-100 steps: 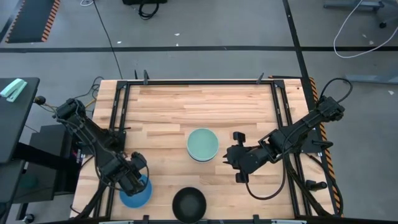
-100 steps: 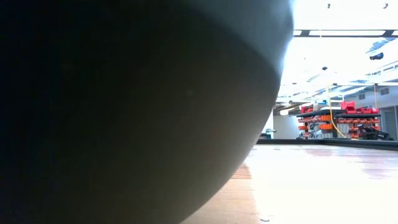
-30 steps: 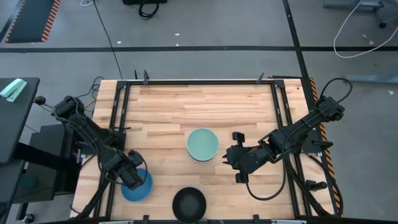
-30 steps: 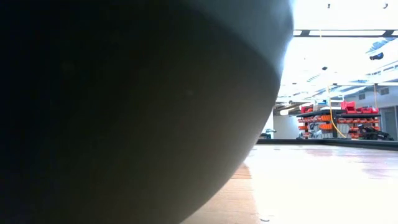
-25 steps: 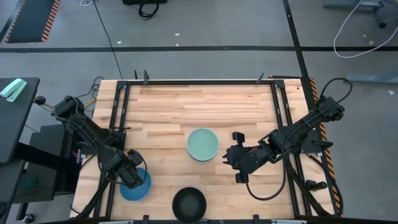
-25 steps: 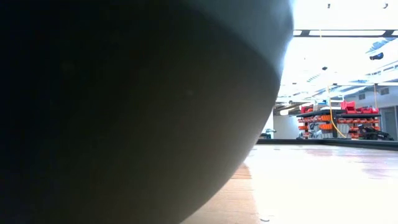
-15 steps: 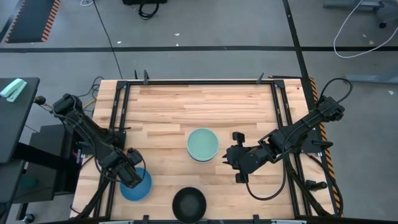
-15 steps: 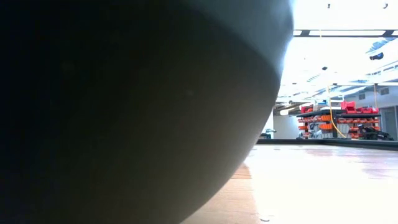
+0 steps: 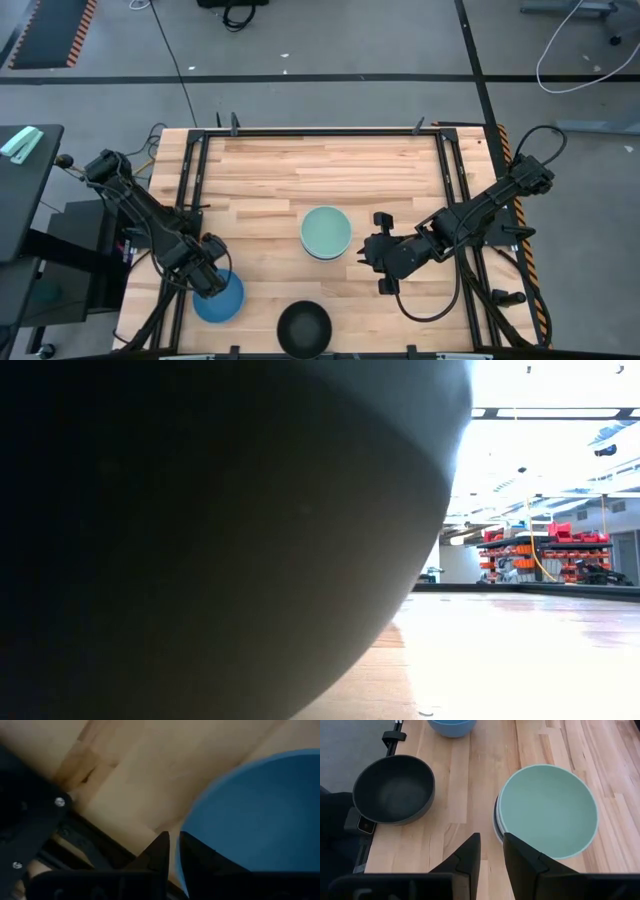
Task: Nest bowls inside each other
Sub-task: Stack the blue bowl on top of the green bowl
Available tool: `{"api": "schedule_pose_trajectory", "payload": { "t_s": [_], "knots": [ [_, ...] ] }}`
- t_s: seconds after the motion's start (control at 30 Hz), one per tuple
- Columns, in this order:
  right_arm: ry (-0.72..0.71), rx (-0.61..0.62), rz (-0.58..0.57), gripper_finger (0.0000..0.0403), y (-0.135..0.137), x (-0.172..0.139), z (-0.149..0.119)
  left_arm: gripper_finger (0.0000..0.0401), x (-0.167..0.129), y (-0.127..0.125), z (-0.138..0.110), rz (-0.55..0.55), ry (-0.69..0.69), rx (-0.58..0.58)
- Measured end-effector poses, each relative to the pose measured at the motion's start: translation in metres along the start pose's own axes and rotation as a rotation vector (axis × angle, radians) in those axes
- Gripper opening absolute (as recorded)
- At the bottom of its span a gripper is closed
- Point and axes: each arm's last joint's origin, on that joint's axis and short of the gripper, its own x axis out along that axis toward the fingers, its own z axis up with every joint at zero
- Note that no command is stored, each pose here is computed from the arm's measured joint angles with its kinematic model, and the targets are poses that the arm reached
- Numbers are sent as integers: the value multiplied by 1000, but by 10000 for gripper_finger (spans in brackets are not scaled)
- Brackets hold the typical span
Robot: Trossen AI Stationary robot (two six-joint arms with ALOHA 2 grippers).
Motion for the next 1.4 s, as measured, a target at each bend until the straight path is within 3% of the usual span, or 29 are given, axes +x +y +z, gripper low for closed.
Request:
{"api": "schedule_pose_trajectory", "payload": {
  "t_s": [0.33, 0.6, 0.9, 1.4],
  "knots": [
    [0, 0, 0, 92, 0, 0, 0, 48, 1, -4, 0, -39, -9, -9],
    [0, 0, 0, 92, 0, 0, 0, 48, 20, 1, -1, -45, 27, -10],
    [0, 0, 1, 92, 0, 0, 0, 41, 10, 1, -1, -98, 25, 7],
    [-6, 2, 3, 92, 0, 0, 1, 29, 9, 2, -1, -96, 17, 4]
  ]
}}
